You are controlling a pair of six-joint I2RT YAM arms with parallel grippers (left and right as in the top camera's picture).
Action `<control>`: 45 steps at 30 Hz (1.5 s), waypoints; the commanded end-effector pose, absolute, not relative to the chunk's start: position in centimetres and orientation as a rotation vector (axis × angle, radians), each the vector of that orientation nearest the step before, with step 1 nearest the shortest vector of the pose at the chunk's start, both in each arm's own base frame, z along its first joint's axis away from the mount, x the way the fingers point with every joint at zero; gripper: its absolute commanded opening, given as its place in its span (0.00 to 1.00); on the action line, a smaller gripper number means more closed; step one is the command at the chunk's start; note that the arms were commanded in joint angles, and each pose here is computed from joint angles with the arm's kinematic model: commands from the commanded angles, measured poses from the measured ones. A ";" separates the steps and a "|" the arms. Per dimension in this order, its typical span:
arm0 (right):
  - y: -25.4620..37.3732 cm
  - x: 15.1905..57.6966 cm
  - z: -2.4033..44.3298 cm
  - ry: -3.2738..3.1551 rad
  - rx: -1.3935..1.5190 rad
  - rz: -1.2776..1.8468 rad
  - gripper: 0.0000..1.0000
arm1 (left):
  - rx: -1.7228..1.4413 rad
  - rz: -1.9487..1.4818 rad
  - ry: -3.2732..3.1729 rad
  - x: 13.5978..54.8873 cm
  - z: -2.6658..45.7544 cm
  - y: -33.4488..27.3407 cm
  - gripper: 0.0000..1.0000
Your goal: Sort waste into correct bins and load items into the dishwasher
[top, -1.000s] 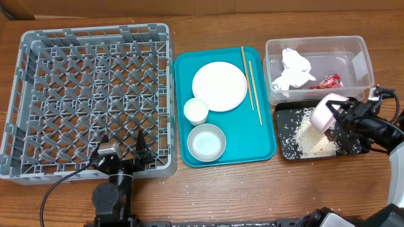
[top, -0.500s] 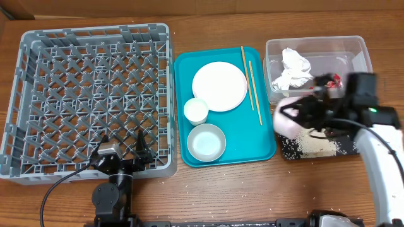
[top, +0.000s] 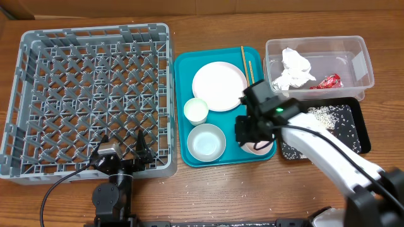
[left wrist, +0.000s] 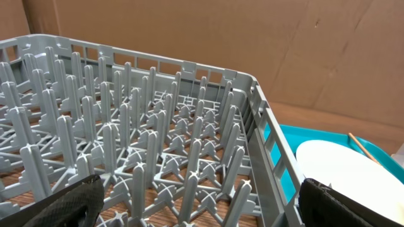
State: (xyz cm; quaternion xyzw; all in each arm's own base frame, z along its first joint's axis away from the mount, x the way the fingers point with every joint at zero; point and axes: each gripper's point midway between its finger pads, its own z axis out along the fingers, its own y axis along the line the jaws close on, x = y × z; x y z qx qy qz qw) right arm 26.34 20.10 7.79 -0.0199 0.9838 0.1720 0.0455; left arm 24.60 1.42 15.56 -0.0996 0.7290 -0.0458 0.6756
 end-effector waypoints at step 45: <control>25.2 28.7 14.3 2.976 -0.105 0.610 0.64 | -0.210 -0.087 1.634 24.6 15.6 1.5 1.00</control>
